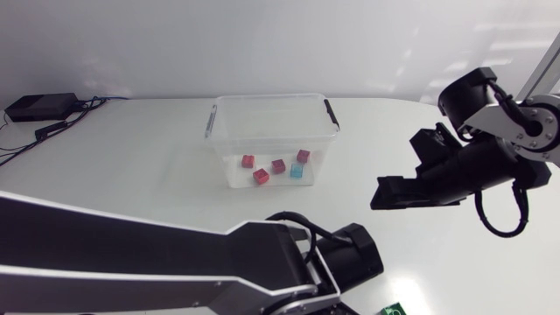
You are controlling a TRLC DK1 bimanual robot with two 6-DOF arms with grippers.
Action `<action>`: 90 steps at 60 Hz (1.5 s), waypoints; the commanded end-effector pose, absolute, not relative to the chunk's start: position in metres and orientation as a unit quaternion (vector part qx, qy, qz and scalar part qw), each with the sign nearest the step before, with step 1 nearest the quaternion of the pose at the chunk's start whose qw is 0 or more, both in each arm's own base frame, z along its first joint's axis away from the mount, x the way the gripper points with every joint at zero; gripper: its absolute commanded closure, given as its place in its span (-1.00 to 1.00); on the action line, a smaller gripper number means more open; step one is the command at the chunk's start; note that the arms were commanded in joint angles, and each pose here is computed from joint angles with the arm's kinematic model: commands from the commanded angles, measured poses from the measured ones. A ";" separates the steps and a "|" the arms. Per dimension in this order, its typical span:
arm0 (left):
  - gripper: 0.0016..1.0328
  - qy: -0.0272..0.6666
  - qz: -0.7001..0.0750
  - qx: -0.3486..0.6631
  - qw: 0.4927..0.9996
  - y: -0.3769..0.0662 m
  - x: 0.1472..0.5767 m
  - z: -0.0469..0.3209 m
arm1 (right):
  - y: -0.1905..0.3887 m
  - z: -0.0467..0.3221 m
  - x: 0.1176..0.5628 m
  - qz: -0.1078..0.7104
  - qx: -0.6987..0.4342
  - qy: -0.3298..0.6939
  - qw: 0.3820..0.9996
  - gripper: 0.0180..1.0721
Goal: Place the duplo bricks in the container
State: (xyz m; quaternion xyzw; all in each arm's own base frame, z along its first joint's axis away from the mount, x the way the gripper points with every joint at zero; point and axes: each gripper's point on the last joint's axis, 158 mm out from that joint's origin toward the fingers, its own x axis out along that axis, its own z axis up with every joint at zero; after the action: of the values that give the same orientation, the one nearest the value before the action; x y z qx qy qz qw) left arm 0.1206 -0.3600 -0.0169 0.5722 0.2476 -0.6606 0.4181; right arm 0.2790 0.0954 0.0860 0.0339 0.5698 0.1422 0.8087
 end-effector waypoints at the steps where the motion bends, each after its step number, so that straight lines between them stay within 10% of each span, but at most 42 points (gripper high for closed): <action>1: -0.81 0.240 -0.667 0.583 0.398 -0.367 0.119 -0.020 | 0.091 0.068 0.261 0.139 0.032 0.602 0.786 -0.86; 21: -0.38 0.260 -0.678 0.593 0.348 -0.369 0.112 -0.027 | 0.087 0.037 0.219 0.132 0.019 0.699 0.702 -0.86; 40: 0.59 0.289 -0.683 0.593 0.314 -0.352 0.103 -0.043 | 0.092 0.021 0.206 0.135 0.007 0.728 0.672 -0.86; 51: 0.62 0.291 -0.683 0.584 0.329 -0.347 0.103 -0.037 | 0.091 0.008 0.190 0.127 0.004 0.760 0.637 -0.85; 70: 0.63 0.261 -0.661 0.546 0.443 -0.349 0.147 0.028 | 0.094 -0.010 0.163 0.108 -0.016 0.800 0.590 -0.78; 90: 0.63 0.189 -0.551 0.442 0.682 -0.333 0.279 0.161 | 0.090 -0.028 0.147 0.089 -0.040 0.836 0.539 -0.62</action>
State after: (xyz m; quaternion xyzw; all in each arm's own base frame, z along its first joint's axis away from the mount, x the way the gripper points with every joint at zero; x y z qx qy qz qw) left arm 0.2473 -0.3356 0.1167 0.4790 0.2163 -0.5838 0.6188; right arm 0.1586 0.0938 -0.0237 -0.0376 0.8200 0.1021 0.5619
